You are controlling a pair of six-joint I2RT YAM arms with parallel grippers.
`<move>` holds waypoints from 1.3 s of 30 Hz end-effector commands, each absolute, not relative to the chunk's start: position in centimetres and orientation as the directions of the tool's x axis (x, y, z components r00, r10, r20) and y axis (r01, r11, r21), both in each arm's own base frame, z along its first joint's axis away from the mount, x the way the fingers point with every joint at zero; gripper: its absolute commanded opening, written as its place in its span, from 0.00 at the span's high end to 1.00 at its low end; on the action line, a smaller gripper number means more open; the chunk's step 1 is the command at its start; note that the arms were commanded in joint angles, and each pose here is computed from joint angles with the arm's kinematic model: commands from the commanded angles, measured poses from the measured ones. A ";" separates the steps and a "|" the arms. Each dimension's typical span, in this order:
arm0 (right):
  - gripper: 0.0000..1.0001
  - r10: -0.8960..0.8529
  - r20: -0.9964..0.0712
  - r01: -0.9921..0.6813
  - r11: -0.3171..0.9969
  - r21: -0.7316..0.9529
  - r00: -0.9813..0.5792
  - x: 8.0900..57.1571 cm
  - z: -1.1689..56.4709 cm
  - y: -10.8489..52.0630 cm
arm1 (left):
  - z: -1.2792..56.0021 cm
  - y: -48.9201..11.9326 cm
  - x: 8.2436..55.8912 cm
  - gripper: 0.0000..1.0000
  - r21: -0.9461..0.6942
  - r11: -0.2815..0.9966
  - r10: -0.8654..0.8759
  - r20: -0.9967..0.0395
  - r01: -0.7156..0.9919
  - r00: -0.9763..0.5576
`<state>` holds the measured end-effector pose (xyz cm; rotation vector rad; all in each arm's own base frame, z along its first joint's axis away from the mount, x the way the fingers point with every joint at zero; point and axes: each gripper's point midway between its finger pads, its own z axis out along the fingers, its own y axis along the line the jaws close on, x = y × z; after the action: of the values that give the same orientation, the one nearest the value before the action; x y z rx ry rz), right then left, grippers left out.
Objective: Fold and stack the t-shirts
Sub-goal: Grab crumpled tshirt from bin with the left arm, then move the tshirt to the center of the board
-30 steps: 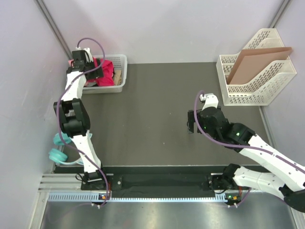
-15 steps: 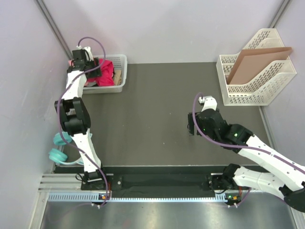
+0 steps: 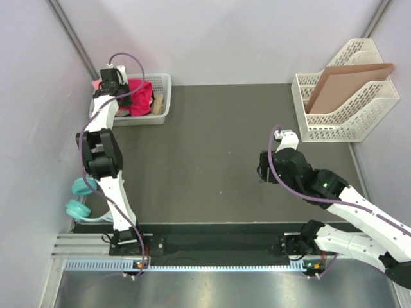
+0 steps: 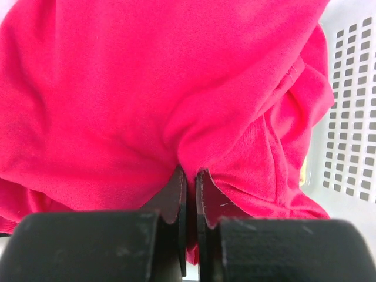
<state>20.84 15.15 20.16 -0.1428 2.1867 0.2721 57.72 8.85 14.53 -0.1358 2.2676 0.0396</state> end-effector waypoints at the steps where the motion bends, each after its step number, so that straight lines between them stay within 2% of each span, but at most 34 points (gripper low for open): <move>1: 0.32 0.014 -0.811 -0.225 0.958 0.179 -0.585 20.7 20.6 16.1 | 22.5 8.0 57.6 1.00 0.008 0.998 -0.025 -0.854 -0.062 -0.520; 4: 0.33 0.006 -0.813 -0.234 0.956 0.174 -0.582 20.8 20.5 16.3 | 29.4 5.2 55.7 1.00 0.024 1.000 0.029 -0.907 0.017 -0.420; 7: 0.33 -0.002 -0.823 -0.238 0.958 0.162 -0.568 21.0 21.0 16.2 | 39.4 1.7 51.0 1.00 0.046 0.994 0.069 -0.966 0.100 -0.248; 10: 0.32 -0.003 -0.836 -0.238 0.959 0.152 -0.549 21.3 21.7 16.0 | 45.4 -2.3 45.9 1.00 0.064 0.976 0.095 -0.985 0.207 -0.144; 13: 0.33 -0.001 -0.846 -0.233 0.962 0.146 -0.533 21.3 22.4 15.6 | 48.7 -6.6 40.6 1.00 0.078 0.937 0.112 -0.990 0.340 -0.080; 16: 0.33 0.010 -0.858 -0.220 0.965 0.143 -0.513 21.2 23.5 14.9 | 48.5 -10.0 35.8 1.00 0.072 0.887 0.134 -0.985 0.456 -0.104; 19: 0.34 0.035 -0.877 -0.199 0.969 0.148 -0.480 20.9 25.2 13.7 | 45.5 -12.5 32.3 1.00 0.020 0.825 0.149 -0.972 0.564 -0.183; 20: 0.34 0.044 -0.882 -0.189 0.971 0.149 -0.469 20.9 25.7 13.3 | 42.4 -12.9 32.0 1.00 -0.016 0.815 0.165 -0.952 0.579 -0.259; 22: 0.35 0.062 -0.891 -0.182 0.970 0.159 -0.450 20.5 26.8 12.6 | 39.8 -14.4 30.3 1.00 -0.038 0.777 0.201 -0.931 0.629 -0.304; 24: 0.36 0.073 -0.895 -0.167 0.973 0.161 -0.439 20.3 27.3 11.9 | 35.2 -15.9 29.2 1.00 -0.073 0.747 0.255 -0.886 0.661 -0.387; 28: 0.37 0.098 -0.897 -0.152 0.972 0.179 -0.431 19.8 27.8 11.2 | 29.6 -18.6 27.8 1.00 -0.087 0.690 0.361 -0.819 0.719 -0.446; 37: 0.39 0.105 -0.886 -0.126 0.976 0.180 -0.451 19.8 26.7 11.1 | 28.5 -24.0 28.0 1.00 -0.145 0.594 0.412 -0.791 0.792 -0.453; 39: 0.39 0.100 -0.882 -0.126 0.976 0.176 -0.460 20.0 26.2 11.3 | 27.4 -24.7 26.9 0.54 -0.181 0.558 0.432 -0.769 0.810 -0.470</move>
<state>19.72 11.01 26.27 -0.0358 2.0371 0.2598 27.60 -22.16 24.66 0.9370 2.2321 -0.6025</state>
